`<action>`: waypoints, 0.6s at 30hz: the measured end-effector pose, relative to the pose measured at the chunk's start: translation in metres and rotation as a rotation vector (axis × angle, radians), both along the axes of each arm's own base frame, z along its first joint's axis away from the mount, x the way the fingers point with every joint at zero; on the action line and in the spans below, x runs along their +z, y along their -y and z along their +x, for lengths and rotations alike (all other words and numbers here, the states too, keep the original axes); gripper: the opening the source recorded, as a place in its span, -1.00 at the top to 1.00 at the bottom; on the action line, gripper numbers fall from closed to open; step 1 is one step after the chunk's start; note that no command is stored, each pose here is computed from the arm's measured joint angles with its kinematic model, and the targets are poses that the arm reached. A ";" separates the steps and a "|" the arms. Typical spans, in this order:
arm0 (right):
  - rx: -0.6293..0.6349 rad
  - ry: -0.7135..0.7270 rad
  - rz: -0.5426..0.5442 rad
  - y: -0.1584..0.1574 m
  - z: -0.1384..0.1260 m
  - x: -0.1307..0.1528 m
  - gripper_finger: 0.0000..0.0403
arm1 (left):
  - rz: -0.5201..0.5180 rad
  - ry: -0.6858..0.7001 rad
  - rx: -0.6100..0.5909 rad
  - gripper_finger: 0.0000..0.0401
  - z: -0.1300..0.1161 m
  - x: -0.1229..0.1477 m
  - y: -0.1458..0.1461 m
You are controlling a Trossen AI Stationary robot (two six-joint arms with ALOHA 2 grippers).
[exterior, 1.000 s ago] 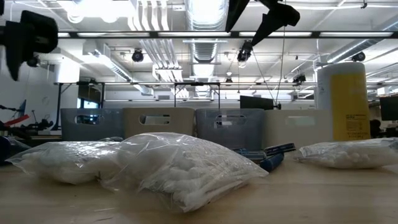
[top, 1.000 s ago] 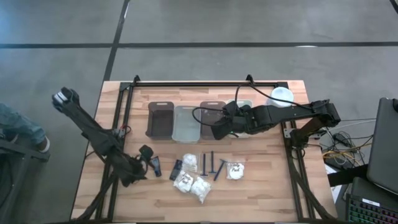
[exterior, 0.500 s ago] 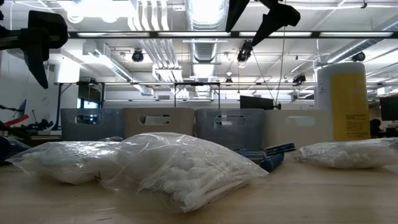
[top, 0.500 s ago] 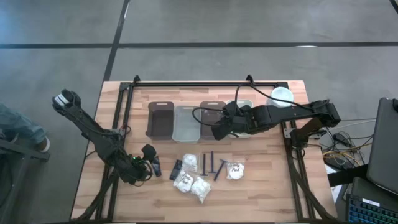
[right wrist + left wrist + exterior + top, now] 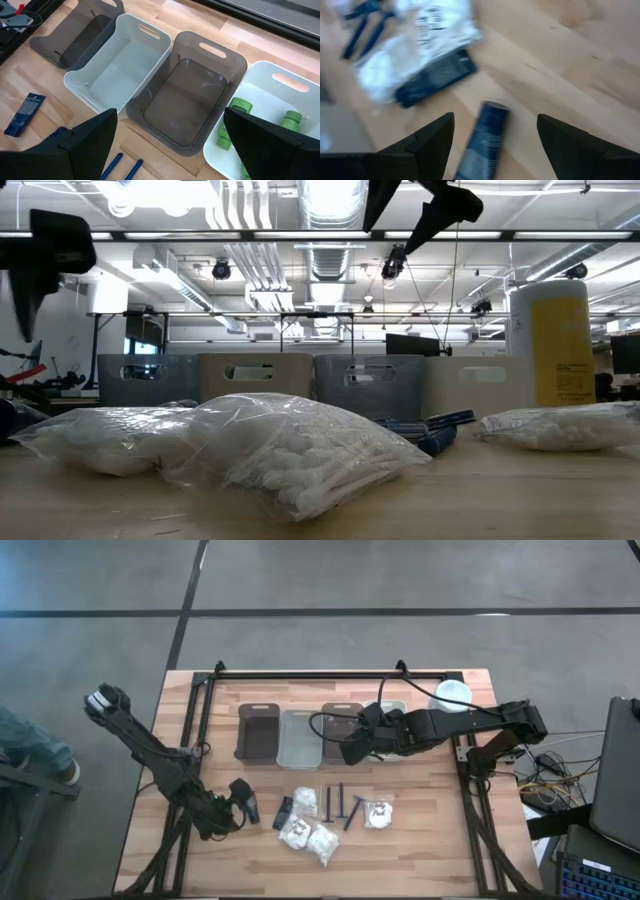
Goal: Pick & Place Travel size toiletries
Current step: Put the blue shave cream into the left black bin
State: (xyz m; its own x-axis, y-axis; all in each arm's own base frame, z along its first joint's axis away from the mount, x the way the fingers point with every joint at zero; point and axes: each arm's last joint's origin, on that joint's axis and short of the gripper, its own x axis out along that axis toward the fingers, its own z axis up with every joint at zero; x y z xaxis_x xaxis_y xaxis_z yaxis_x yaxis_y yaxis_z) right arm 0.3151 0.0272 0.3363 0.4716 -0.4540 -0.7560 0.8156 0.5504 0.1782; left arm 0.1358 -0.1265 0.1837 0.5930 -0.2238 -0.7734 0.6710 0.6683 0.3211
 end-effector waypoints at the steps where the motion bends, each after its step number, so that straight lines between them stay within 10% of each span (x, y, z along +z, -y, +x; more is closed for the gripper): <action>1: 0.000 0.000 0.000 0.000 0.000 0.000 -0.81 | 0.004 -0.003 -0.011 -0.44 0.000 -0.001 0.000; 18: 0.011 -0.004 0.019 -0.001 0.000 0.000 -0.81 | 0.055 -0.087 -0.087 -0.44 0.022 -0.015 -0.022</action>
